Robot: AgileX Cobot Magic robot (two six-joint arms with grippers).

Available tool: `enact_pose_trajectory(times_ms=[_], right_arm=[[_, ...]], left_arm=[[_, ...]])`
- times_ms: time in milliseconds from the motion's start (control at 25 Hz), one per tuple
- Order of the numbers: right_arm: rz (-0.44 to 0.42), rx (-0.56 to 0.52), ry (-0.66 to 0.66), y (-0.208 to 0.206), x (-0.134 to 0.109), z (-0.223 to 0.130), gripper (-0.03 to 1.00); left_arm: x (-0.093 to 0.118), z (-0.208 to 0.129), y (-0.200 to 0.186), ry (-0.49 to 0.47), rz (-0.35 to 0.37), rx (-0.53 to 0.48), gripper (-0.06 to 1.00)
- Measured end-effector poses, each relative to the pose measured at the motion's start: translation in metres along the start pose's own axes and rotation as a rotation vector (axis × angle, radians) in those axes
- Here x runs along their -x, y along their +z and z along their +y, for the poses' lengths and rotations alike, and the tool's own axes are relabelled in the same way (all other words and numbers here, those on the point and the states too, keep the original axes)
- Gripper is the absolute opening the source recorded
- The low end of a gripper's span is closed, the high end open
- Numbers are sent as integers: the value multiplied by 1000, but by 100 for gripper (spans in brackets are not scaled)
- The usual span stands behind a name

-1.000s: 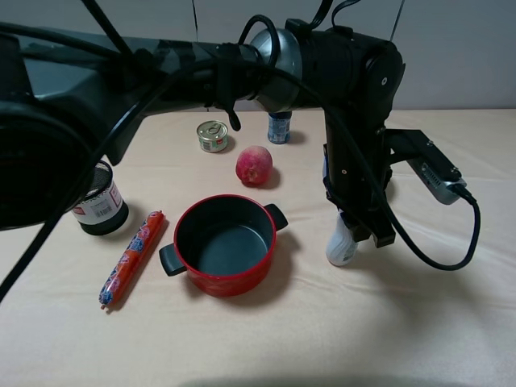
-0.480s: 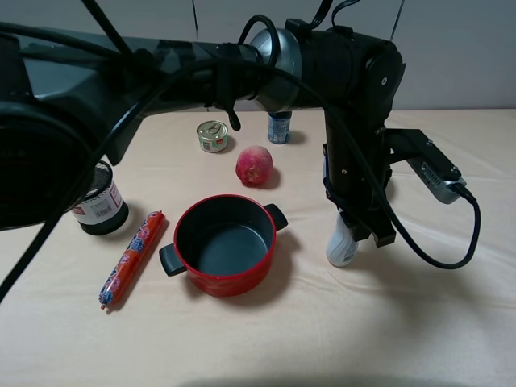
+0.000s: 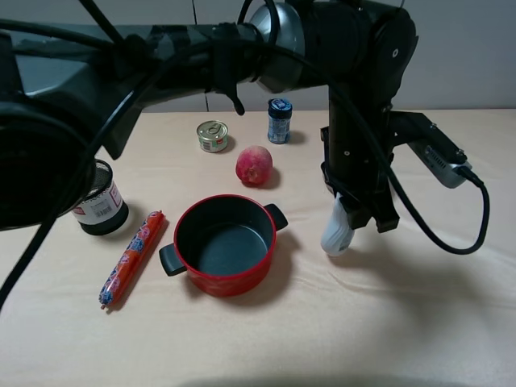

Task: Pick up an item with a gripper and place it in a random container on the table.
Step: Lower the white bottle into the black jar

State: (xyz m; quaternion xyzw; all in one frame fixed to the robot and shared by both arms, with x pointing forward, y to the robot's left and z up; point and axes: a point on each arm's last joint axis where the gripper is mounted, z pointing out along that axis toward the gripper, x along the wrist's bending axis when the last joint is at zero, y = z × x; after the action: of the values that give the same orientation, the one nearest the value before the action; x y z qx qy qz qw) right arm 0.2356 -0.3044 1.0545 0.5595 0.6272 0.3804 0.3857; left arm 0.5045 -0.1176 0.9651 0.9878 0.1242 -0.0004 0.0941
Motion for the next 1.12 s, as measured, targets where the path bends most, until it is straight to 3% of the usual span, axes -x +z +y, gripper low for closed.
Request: enact_pose_trajectory(times_ms=[640,1120], right_arm=[[0,-1,0,0,0,0,69],[0,0,0,0,0,0,69]], left_arm=[[1,9,-65,-11,57,118,44],[10,-25,-137,-37,160,157,44]])
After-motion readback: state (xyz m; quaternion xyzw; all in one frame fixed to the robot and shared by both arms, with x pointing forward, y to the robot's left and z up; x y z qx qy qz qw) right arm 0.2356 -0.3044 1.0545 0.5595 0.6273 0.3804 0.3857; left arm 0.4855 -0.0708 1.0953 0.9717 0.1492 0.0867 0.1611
